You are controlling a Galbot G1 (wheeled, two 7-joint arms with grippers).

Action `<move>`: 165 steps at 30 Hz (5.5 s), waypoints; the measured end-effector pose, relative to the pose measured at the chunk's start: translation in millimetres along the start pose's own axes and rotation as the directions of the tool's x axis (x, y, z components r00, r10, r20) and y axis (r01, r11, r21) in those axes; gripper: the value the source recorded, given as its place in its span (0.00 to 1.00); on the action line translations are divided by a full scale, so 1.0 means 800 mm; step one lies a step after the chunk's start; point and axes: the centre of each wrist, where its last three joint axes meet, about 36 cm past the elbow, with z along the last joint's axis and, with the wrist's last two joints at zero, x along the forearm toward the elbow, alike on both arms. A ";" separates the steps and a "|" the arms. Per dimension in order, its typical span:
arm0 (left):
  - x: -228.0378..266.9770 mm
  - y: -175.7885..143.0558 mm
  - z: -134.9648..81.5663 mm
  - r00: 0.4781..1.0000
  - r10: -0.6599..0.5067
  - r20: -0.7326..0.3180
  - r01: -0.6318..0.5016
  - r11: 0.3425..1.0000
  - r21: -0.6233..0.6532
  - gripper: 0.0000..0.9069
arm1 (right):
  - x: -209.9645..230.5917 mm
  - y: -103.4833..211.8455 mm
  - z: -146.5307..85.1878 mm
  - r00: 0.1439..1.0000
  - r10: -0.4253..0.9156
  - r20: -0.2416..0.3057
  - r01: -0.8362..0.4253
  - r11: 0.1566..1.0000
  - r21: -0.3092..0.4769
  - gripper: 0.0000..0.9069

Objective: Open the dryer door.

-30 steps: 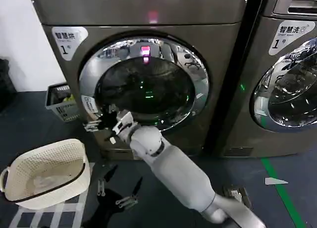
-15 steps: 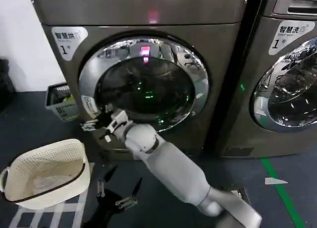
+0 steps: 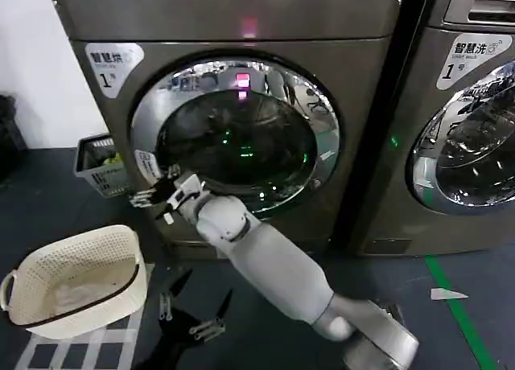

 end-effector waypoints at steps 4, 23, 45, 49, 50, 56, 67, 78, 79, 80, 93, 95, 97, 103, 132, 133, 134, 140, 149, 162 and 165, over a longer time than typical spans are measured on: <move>0.001 -0.001 0.001 1.000 0.001 -0.003 -0.001 1.000 0.001 1.00 | -0.002 -0.002 0.001 1.000 0.009 -0.001 -0.009 1.000 0.001 1.00; 0.001 -0.004 0.000 1.000 0.002 -0.002 -0.002 1.000 0.005 1.00 | 0.005 -0.001 -0.004 0.988 -0.112 0.105 0.118 0.992 -0.052 1.00; 0.017 0.014 -0.005 0.998 0.000 -0.059 -0.001 1.000 -0.014 1.00 | 0.054 0.008 -0.009 0.945 -0.295 0.138 0.303 0.952 -0.034 1.00; 0.020 0.018 -0.005 0.998 -0.006 -0.068 0.005 1.000 -0.022 1.00 | 0.065 0.001 -0.012 0.938 -0.312 0.152 0.320 0.947 -0.025 1.00; 0.020 0.018 -0.005 0.997 -0.006 -0.071 0.005 1.000 -0.021 1.00 | 0.067 -0.001 -0.013 0.935 -0.318 0.155 0.325 0.945 -0.023 1.00; 0.025 0.023 0.000 0.995 -0.016 -0.094 0.014 1.000 -0.027 1.00 | 0.078 -0.007 -0.014 0.904 -0.388 0.178 0.400 0.916 -0.033 1.00; 0.032 0.049 -0.006 0.995 -0.033 -0.098 0.030 0.999 -0.034 1.00 | 0.091 -0.009 -0.009 0.869 -0.457 0.192 0.467 0.884 -0.010 1.00; 0.056 0.111 -0.016 0.990 -0.051 -0.134 0.042 0.997 -0.070 1.00 | 0.104 -0.017 -0.008 0.849 -0.487 0.204 0.499 0.866 -0.010 1.00; 0.059 0.117 -0.017 0.989 -0.051 -0.136 0.041 0.996 -0.076 1.00 | 0.105 -0.018 -0.008 0.848 -0.489 0.205 0.501 0.865 -0.009 1.00; 0.062 0.122 -0.018 0.989 -0.046 -0.138 0.035 0.996 -0.082 1.00 | 0.106 -0.018 -0.008 0.848 -0.489 0.205 0.501 0.865 -0.008 1.00; 0.096 0.198 -0.037 0.979 -0.130 -0.155 0.102 0.979 -0.175 1.00 | 0.121 -0.030 -0.004 0.817 -0.538 0.205 0.548 0.836 0.012 1.00; 0.099 0.205 -0.041 0.976 -0.147 -0.160 0.117 0.976 -0.182 1.00 | 0.124 -0.032 -0.003 0.811 -0.548 0.205 0.557 0.831 0.016 1.00; 0.101 0.211 -0.043 0.973 -0.162 -0.167 0.130 0.974 -0.187 1.00 | 0.128 -0.033 -0.002 0.808 -0.553 0.205 0.562 0.827 0.018 1.00; 0.109 0.231 -0.052 0.964 -0.210 -0.165 0.176 0.965 -0.196 1.00 | 0.141 -0.039 0.001 0.789 -0.580 0.206 0.587 0.809 0.027 1.00; 0.070 0.260 -0.087 0.972 -0.231 -0.048 0.219 0.959 -0.181 1.00 | 0.203 -0.081 0.033 0.656 -0.727 0.203 0.721 0.683 0.115 1.00; 0.067 0.261 -0.089 0.972 -0.229 -0.043 0.218 0.959 -0.180 1.00 | 0.205 -0.083 0.034 0.658 -0.725 0.201 0.719 0.685 0.116 1.00; 0.065 0.262 -0.091 0.973 -0.229 -0.038 0.219 0.959 -0.179 1.00 | 0.207 -0.085 0.037 0.661 -0.723 0.201 0.717 0.688 0.116 1.00; 0.055 0.265 -0.095 0.976 -0.218 -0.023 0.211 0.962 -0.174 1.00 | 0.216 -0.094 0.051 0.654 -0.732 0.194 0.727 0.678 0.107 1.00; 0.043 0.276 -0.106 0.977 -0.212 0.002 0.209 0.962 -0.174 1.00 | 0.230 -0.097 0.065 0.599 -0.780 0.181 0.777 0.621 0.104 1.00; 0.028 0.284 -0.113 0.985 -0.174 0.012 0.173 0.969 -0.175 1.00 | 0.254 -0.117 0.075 0.519 -0.842 0.145 0.841 0.534 0.085 1.00; 0.023 0.279 -0.114 0.987 -0.157 0.020 0.158 0.972 -0.173 1.00 | 0.264 -0.122 0.076 0.488 -0.863 0.131 0.861 0.500 0.091 1.00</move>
